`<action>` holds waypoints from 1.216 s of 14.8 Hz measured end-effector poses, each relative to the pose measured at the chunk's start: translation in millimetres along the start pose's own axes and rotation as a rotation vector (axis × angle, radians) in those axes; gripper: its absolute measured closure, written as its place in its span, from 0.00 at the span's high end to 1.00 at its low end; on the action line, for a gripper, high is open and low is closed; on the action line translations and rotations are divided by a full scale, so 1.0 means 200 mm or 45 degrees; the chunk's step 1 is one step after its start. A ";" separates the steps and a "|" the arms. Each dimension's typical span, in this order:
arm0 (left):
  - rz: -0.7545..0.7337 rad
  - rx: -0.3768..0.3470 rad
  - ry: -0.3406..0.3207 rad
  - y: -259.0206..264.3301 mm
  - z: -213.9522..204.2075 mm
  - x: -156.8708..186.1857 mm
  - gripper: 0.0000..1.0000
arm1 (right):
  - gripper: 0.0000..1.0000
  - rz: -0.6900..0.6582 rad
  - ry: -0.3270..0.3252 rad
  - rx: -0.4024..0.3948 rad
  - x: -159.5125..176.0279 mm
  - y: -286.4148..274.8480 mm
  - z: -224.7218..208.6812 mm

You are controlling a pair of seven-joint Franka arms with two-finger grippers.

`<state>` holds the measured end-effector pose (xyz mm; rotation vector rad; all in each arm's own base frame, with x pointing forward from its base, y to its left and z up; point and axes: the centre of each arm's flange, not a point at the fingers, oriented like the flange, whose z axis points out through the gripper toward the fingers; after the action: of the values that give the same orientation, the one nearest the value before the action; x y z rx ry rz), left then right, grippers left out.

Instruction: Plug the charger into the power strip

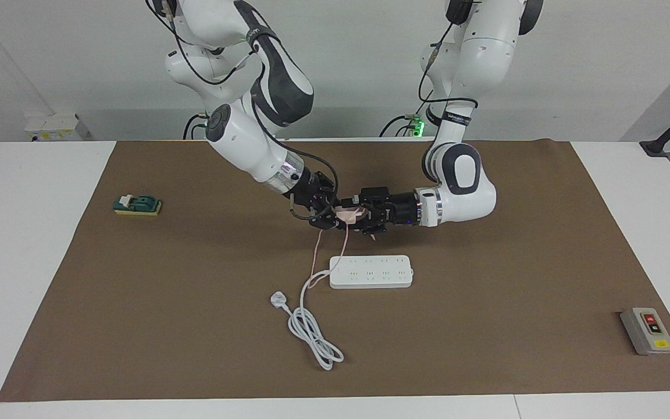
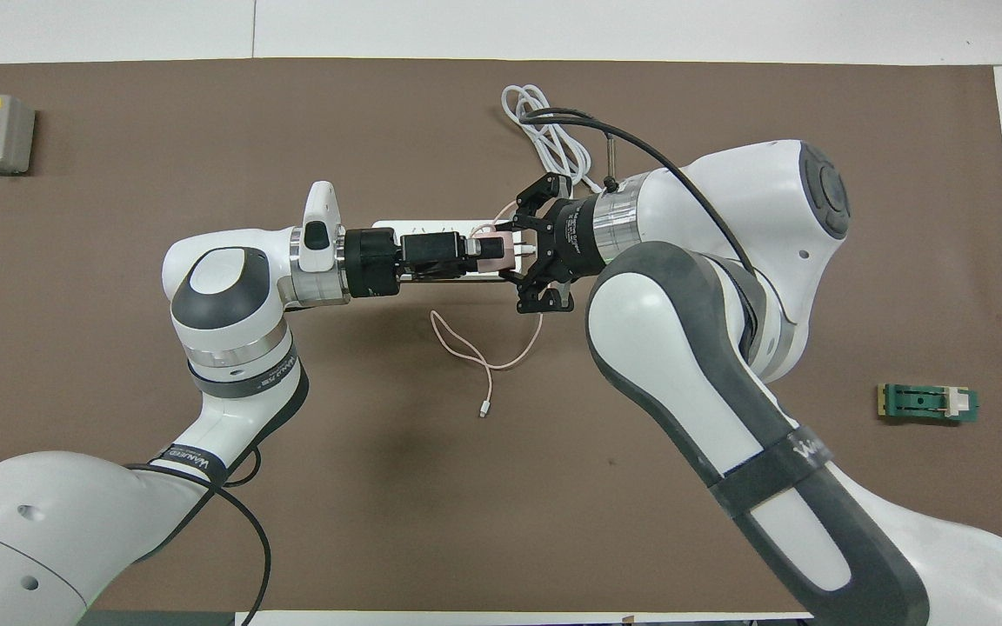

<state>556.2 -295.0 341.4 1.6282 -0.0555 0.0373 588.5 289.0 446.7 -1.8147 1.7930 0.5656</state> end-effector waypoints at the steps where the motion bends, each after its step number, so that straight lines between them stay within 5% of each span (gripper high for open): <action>1: 0.000 -0.003 -0.003 0.00 0.00 0.00 0.93 | 0.52 0.000 0.000 0.000 0.00 0.00 0.00; 12: -0.003 -0.027 -0.024 0.01 0.00 -0.01 0.75 | 0.52 0.001 0.000 -0.001 0.00 0.00 0.00; 14: -0.002 -0.030 -0.025 0.01 0.00 -0.01 0.56 | 0.52 0.002 0.001 -0.001 0.00 0.00 0.00; 18: -0.002 -0.033 -0.025 0.01 0.00 -0.01 0.55 | 0.52 0.003 0.001 -0.001 0.01 0.00 0.00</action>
<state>554.2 -295.1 343.3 1.6032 -0.0696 0.0188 589.1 287.8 446.1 -1.8134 1.7964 0.5663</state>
